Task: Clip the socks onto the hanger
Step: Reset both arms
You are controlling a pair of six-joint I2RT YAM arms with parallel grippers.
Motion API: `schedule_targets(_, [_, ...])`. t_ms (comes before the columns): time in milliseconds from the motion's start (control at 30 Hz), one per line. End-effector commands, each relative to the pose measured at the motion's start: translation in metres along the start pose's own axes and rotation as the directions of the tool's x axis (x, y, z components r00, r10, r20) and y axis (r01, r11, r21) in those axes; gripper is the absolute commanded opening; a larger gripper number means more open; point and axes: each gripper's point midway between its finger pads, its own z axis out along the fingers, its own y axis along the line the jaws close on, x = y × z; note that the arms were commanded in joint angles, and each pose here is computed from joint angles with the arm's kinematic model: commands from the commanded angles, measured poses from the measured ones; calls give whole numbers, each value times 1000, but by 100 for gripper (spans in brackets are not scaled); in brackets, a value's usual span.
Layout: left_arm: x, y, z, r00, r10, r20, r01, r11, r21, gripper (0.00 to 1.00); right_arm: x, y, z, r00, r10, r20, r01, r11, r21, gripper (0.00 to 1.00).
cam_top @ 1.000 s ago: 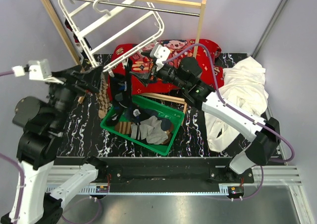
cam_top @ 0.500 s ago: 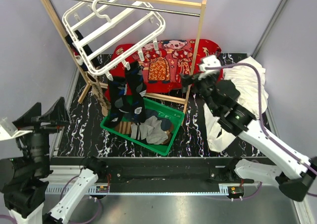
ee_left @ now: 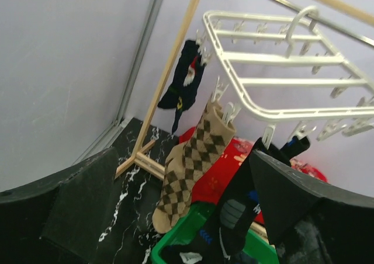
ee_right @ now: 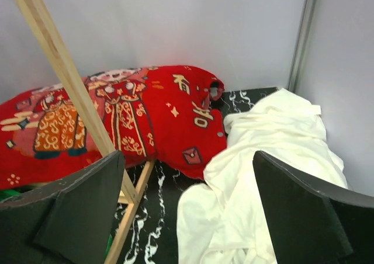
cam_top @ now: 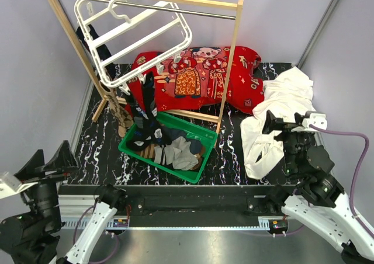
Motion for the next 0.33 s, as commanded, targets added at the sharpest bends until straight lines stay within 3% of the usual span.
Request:
schedule_targets(0, [12, 16, -17, 1000, -20, 3, 20, 1000, -14, 99, 22, -17, -11, 999, -19, -42, 21, 999, 39, 100])
schedule_targets(300, [16, 16, -24, 999, -29, -40, 29, 1000, 1, 99, 36, -18, -15, 994, -39, -101, 42, 999, 27, 100])
